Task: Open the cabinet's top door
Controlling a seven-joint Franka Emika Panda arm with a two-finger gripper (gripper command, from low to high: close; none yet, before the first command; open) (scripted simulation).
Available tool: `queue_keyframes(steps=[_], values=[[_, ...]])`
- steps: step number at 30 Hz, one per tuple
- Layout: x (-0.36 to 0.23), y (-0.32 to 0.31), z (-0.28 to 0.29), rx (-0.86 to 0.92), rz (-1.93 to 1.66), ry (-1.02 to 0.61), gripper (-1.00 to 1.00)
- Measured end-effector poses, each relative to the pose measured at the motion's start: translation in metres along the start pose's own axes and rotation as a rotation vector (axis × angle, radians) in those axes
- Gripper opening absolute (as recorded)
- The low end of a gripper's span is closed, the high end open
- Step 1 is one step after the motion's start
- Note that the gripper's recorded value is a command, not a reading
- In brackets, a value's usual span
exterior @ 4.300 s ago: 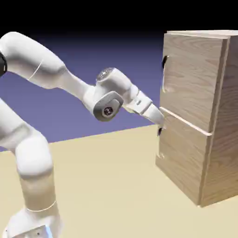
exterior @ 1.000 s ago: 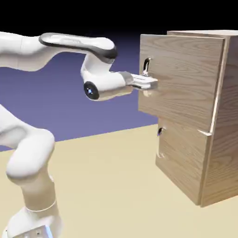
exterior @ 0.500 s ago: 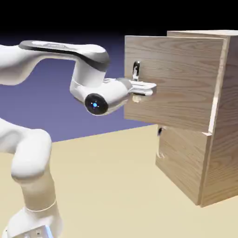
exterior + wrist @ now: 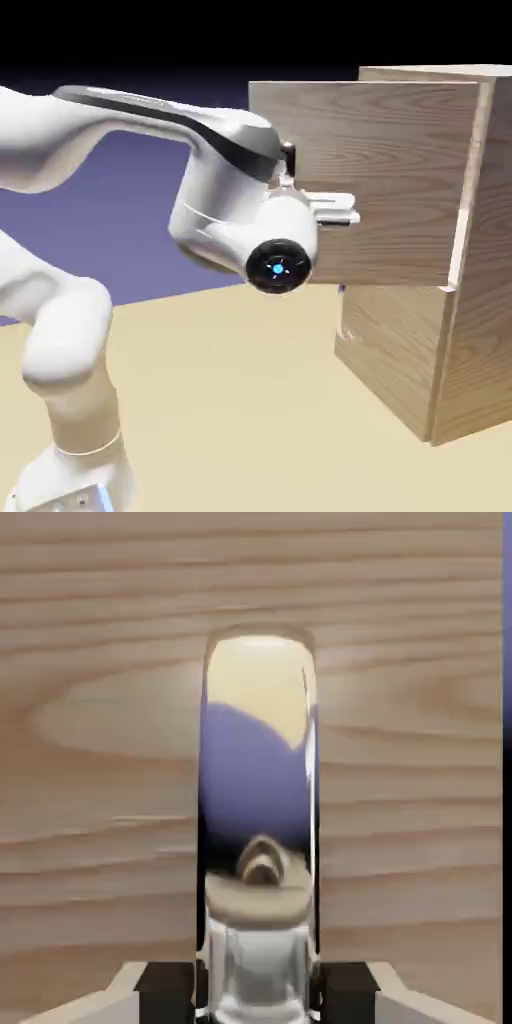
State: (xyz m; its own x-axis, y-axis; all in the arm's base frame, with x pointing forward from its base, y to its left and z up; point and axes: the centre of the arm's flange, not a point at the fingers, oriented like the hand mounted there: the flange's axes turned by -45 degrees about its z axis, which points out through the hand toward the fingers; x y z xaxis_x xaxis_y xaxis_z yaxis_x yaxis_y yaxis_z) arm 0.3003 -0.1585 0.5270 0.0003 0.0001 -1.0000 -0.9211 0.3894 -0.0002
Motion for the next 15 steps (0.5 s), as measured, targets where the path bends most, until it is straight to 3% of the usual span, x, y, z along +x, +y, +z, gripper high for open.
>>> queue_keyframes(steps=[14, 15], values=[[0.000, -0.062, -0.082, -0.329, 0.000, 0.000, -1.00], [0.000, -0.065, -0.085, -0.344, 0.000, 0.000, 1.00]])
